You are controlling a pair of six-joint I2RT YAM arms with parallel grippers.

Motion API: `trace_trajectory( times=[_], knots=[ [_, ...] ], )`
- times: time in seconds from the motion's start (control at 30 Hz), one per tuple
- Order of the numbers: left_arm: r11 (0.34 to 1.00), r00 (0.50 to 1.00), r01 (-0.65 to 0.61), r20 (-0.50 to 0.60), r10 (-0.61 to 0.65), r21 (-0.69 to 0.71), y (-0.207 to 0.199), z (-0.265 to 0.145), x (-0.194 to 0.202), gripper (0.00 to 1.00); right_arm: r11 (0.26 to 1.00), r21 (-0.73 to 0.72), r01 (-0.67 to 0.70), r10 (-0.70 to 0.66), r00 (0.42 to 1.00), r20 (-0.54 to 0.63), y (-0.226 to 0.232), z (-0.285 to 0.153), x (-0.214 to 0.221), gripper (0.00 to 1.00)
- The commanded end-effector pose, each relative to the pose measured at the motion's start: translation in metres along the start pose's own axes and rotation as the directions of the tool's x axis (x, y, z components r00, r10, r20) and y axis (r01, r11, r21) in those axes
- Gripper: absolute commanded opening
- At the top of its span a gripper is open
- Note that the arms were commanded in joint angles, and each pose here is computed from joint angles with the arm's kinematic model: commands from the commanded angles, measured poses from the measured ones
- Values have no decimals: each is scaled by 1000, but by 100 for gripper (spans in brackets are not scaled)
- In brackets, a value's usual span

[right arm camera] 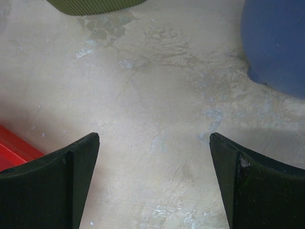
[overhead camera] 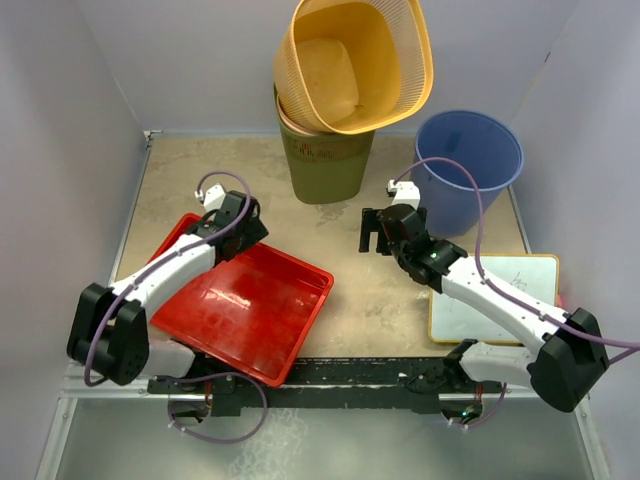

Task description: Turn the large container upside down

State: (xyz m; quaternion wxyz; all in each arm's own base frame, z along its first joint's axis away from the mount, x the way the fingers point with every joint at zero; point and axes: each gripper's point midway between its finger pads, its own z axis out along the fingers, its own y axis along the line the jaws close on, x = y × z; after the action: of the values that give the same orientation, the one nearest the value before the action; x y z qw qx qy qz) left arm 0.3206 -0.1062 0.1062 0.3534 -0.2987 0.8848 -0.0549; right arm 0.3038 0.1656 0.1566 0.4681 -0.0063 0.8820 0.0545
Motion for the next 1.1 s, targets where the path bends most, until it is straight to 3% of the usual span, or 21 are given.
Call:
trace_trajectory(
  times=[0.0,0.17,0.43,0.5,0.67,0.77,0.93,1.07],
  knots=[
    [996,997,75,30,-76,49,-29,17,1,69,999,-15,-44,45,998,45,0,-11,-14,100],
    [995,995,92,24,-93,24,-28,28,10,56,999,-4,-43,43,998,40,-3,-12,-12,100],
    [996,997,64,46,-67,56,-39,18,-4,9,999,-1,-40,40,999,38,-3,-13,-12,100],
    [996,997,51,61,-56,76,-47,11,-14,2,999,-1,-40,40,998,38,-3,-13,-13,100],
    [992,993,29,111,-43,121,-65,-13,-44,0,999,5,-35,35,999,37,-4,-13,-12,100],
    [972,991,48,109,-74,231,-86,-33,-63,0,999,8,-35,35,999,37,-5,-13,-12,100],
    [831,984,142,16,-178,538,-134,-67,-88,0,999,13,-33,32,999,38,-6,-13,-11,100],
    [718,970,217,-64,-235,662,-142,-75,-99,0,999,13,-34,34,999,37,-6,-13,-11,100]
  ],
)
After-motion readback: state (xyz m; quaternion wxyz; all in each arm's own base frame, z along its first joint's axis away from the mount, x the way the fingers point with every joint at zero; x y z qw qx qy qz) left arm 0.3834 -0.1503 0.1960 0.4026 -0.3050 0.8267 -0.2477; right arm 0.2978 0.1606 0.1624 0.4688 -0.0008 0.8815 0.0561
